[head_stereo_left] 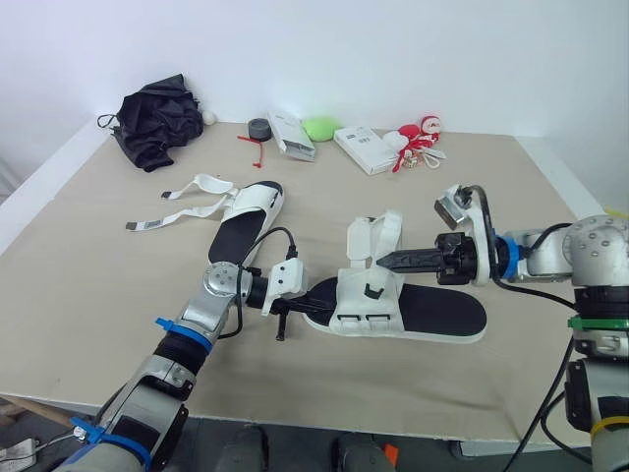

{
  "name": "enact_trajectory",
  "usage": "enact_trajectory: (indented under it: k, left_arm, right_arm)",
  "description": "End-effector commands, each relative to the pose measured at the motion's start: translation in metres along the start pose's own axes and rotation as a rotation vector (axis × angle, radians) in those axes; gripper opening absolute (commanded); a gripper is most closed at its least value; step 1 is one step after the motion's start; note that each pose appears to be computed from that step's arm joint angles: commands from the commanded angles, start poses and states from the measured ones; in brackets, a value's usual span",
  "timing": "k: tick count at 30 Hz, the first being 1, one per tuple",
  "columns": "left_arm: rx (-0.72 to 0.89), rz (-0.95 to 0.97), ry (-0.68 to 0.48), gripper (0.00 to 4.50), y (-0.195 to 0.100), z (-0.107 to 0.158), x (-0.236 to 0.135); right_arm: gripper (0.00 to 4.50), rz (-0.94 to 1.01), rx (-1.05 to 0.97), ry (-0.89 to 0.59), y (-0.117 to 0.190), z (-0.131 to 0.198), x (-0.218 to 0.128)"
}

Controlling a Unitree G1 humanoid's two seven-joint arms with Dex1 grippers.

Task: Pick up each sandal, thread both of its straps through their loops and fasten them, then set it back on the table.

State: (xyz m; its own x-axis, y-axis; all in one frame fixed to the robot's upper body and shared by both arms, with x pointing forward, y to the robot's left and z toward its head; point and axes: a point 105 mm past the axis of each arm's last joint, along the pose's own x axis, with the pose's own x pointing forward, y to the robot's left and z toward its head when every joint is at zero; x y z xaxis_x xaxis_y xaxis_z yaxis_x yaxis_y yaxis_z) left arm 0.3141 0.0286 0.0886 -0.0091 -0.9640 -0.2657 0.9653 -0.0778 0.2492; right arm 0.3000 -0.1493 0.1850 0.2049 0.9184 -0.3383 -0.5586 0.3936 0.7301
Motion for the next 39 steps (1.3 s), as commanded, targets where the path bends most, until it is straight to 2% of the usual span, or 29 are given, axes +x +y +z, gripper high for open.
enact_trajectory:
  k: [1, 8, 16, 20, 25, 34, 37, 39]
  left_arm:
    - [-0.115, -0.056, 0.119, 0.00, -0.022, -0.039, 0.006]
    - [-0.116, -0.049, 0.121, 0.00, -0.021, -0.039, 0.004]
    - [-0.114, -0.043, 0.128, 0.00, -0.019, -0.039, 0.001]
    - [-0.112, -0.040, 0.126, 0.00, -0.018, -0.039, 0.002]
    - [-0.112, -0.036, 0.125, 0.00, -0.018, -0.039, 0.002]
    - [-0.112, -0.035, 0.128, 0.00, -0.017, -0.040, 0.002]
    - [-0.110, -0.035, 0.130, 0.00, -0.017, -0.040, 0.001]
    - [-0.109, -0.035, 0.131, 0.00, -0.017, -0.041, 0.002]
  right_arm:
    - [0.02, -0.013, -0.028, 0.048, 0.001, -0.007, -0.001]
    - [0.02, -0.044, -0.063, 0.062, -0.009, -0.007, -0.002]
    - [0.02, 0.001, -0.037, -0.028, -0.003, 0.025, -0.009]
    - [0.02, -0.033, -0.030, 0.079, -0.013, -0.001, -0.003]
    - [0.02, -0.005, 0.013, 0.141, -0.011, -0.020, 0.003]
    - [0.02, -0.102, 0.046, 0.138, -0.030, -0.016, 0.008]
    - [0.02, -0.004, 0.014, 0.114, -0.008, -0.003, 0.006]
    - [0.02, 0.029, 0.007, 0.147, -0.001, -0.010, 0.004]
